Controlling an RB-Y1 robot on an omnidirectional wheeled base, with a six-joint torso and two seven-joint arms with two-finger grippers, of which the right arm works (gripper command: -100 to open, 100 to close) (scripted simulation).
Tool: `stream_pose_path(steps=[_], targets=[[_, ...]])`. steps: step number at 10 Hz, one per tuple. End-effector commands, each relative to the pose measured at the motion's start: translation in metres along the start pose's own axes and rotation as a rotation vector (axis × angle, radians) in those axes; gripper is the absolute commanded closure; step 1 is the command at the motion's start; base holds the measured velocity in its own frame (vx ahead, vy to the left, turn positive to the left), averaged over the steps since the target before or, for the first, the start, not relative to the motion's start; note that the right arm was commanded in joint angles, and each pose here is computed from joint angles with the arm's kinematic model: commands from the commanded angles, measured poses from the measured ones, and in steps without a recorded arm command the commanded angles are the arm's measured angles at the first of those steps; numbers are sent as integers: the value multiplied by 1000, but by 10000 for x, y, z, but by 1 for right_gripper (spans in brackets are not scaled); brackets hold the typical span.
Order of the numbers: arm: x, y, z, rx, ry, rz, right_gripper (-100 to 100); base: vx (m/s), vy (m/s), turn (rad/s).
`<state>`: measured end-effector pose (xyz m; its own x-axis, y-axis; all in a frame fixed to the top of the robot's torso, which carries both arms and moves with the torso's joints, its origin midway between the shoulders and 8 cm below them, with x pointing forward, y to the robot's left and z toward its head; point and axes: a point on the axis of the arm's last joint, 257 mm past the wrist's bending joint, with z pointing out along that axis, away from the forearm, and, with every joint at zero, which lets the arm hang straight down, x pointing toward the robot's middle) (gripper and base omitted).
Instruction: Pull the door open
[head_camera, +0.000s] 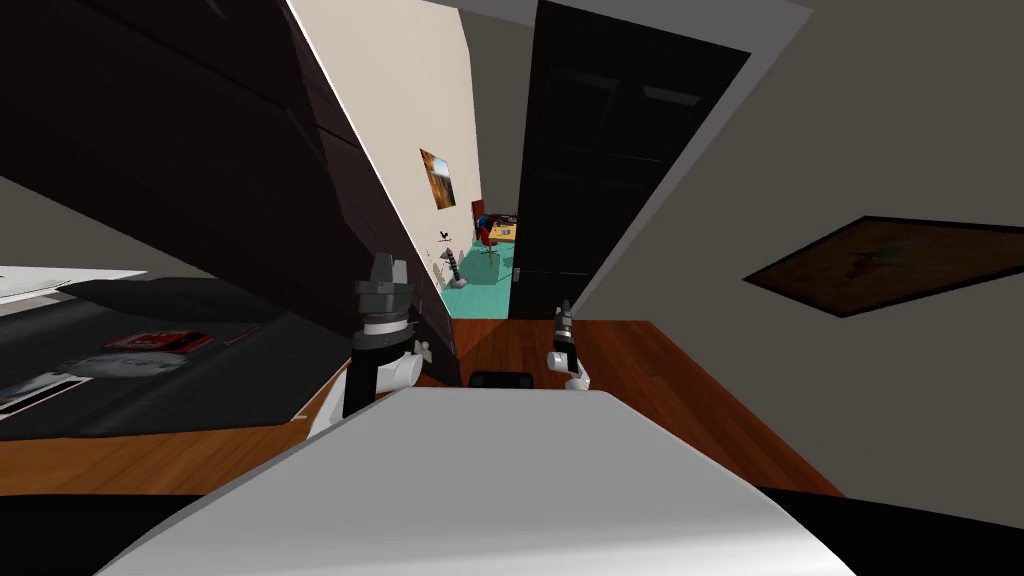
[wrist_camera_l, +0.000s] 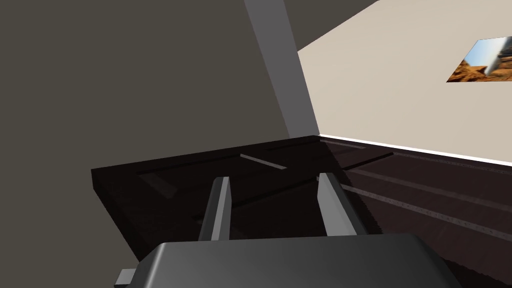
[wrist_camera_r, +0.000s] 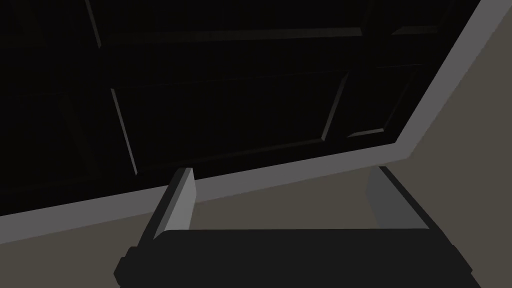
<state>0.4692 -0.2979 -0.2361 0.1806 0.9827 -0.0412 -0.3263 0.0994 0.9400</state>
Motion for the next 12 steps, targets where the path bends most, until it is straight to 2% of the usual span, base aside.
stream_pose_path(steps=[1,8,12], targets=[[23,-109,-1,23,-4,-1,-100,103,-23,81],[122,-577,-69,115,-18,1,-100,97,-19,75],[223,-854,-143,176,-26,5,-100,127,-24,101]])
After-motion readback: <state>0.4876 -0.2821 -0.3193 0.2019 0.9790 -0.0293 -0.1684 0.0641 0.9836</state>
